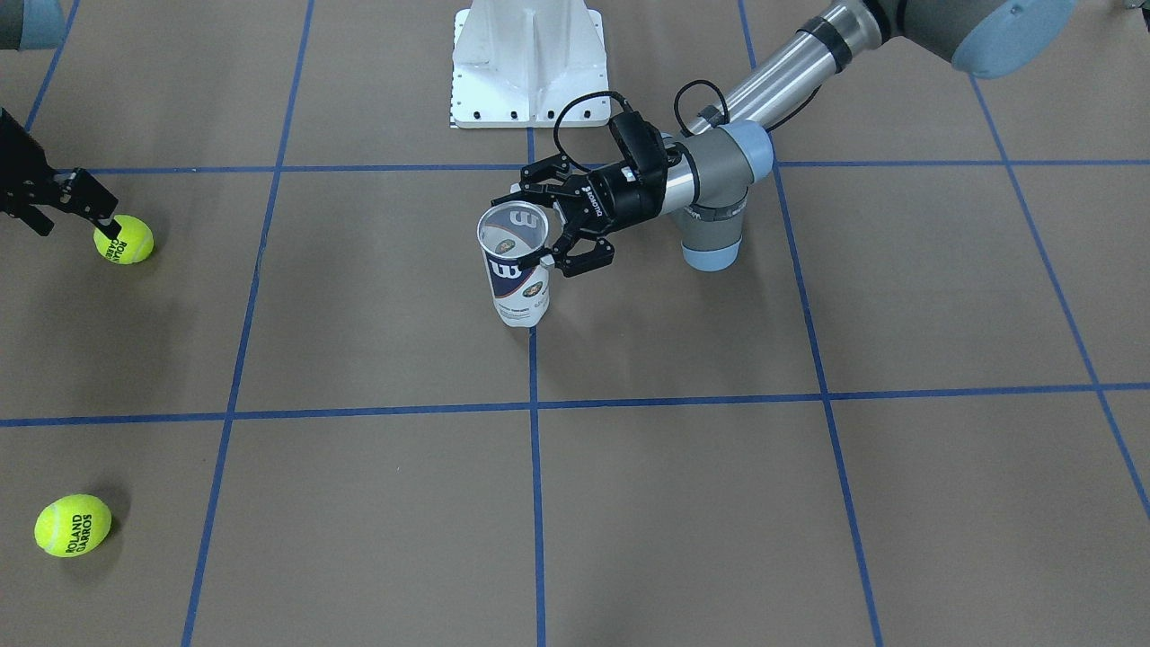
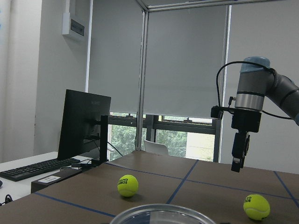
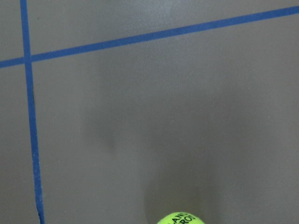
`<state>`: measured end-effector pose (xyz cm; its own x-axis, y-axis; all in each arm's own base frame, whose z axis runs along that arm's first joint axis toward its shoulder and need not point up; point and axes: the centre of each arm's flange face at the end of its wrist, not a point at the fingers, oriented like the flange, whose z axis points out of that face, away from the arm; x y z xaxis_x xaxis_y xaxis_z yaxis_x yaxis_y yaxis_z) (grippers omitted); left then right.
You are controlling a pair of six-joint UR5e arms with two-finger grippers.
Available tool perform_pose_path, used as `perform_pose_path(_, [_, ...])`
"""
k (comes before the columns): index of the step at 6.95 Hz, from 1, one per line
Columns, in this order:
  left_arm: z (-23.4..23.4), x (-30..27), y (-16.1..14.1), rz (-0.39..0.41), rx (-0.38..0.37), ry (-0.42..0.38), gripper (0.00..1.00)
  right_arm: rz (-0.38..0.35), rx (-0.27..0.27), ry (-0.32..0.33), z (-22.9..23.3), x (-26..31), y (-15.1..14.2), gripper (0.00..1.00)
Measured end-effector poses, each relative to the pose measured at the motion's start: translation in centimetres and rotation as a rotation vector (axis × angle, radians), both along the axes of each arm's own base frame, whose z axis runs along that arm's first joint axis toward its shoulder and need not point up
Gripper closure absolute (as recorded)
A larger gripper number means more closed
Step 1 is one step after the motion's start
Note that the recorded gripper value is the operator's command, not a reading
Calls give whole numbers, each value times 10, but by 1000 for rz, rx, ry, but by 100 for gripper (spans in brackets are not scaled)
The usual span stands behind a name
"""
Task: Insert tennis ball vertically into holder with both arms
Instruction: 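Reach the right gripper down to the nearer tennis ball and grasp it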
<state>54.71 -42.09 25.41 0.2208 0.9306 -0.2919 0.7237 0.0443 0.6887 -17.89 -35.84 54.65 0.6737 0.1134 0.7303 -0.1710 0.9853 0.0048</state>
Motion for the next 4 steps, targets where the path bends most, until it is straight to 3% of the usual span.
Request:
perform_pose_path(2, [0,0,0,0,0,1,23,-30,30,37,18,-14,17,0])
perform_pose_path(4, [0,-1,0,0,1,3,23,-51,51,30,41,-24,24,0])
